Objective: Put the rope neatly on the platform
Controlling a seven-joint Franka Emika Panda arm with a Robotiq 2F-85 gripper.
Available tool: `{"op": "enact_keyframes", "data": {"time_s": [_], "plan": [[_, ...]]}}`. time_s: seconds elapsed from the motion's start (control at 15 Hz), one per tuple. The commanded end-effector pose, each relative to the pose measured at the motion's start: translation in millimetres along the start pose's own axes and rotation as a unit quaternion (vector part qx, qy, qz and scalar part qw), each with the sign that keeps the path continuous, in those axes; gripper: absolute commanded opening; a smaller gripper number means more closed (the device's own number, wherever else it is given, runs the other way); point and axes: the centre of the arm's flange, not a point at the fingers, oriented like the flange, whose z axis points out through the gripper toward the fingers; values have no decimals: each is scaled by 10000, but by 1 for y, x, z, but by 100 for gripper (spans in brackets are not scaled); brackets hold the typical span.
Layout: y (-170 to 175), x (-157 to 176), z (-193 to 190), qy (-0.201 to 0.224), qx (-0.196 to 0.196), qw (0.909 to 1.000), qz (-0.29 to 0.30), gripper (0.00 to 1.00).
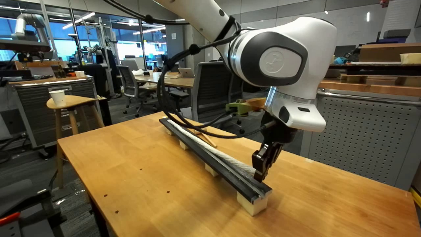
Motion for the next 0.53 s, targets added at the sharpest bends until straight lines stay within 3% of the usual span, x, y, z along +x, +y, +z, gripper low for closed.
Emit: {"op": "enact_keyframes", "data": {"time_s": [0.0,0.47], "plan": [[18,4,0,53,167,9996,241,3],[32,0,6,233,341,9985,347,3]]}}
